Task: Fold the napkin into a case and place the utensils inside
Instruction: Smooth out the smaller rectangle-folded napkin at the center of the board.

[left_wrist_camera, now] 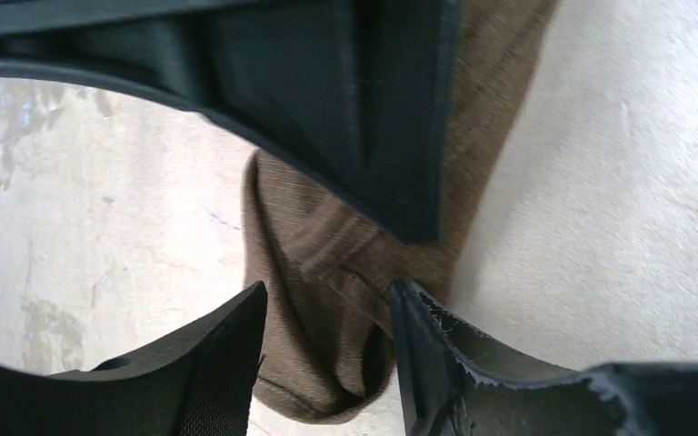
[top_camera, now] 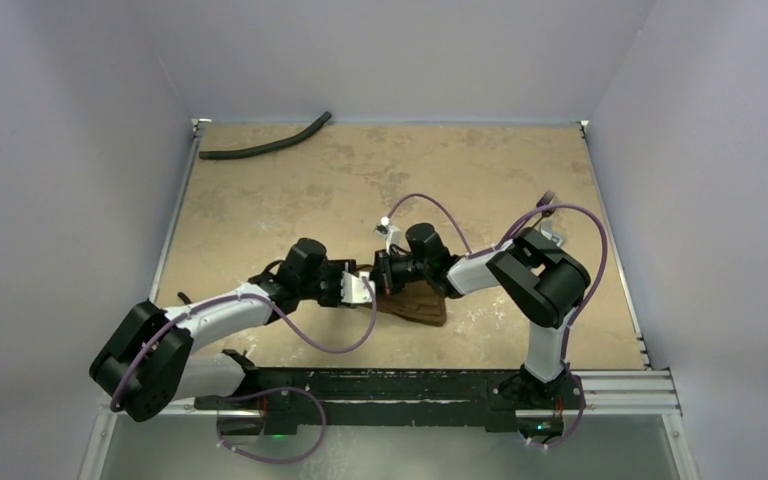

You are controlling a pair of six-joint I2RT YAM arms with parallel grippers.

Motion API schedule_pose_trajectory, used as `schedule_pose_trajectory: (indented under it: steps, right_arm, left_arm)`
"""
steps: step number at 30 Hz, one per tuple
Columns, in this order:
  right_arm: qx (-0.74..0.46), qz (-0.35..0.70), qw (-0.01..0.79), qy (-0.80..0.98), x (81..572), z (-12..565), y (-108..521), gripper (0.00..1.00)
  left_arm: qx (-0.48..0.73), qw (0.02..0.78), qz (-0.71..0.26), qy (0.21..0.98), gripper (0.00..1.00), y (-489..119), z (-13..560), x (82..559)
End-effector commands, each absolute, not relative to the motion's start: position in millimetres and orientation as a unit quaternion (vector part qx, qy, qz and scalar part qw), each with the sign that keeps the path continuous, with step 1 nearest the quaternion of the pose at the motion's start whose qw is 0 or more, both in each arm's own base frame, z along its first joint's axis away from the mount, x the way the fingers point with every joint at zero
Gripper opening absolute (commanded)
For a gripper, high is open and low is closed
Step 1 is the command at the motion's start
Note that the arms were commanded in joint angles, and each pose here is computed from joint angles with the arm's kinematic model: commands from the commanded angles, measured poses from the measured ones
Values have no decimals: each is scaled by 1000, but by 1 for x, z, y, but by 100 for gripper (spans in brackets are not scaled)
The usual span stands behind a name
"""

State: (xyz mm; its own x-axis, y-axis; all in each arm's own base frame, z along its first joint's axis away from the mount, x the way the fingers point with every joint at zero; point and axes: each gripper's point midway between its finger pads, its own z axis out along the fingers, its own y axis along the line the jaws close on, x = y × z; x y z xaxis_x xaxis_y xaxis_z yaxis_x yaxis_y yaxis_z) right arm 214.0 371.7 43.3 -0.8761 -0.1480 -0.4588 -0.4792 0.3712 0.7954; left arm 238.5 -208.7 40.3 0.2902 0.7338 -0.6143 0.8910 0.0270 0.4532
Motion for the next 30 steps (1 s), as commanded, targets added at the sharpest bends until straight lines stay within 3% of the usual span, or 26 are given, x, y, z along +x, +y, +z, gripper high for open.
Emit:
schedule_pose_trajectory:
  steps: [1, 13, 24, 30]
  right_arm:
    - [-198, 536, 174, 802, 219, 56, 373, 0]
    - [-196, 528, 162, 810, 221, 53, 374, 0]
    - [-192, 510, 138, 827, 221, 42, 374, 0]
    - [-186, 503, 116, 836, 218, 37, 373, 0]
  left_arm:
    - [631, 453, -91, 623, 52, -216, 81, 264]
    - [653, 400, -105, 635, 45, -207, 52, 253]
    - [634, 424, -41, 645, 47, -198, 51, 276]
    - [634, 424, -41, 645, 41, -198, 43, 273]
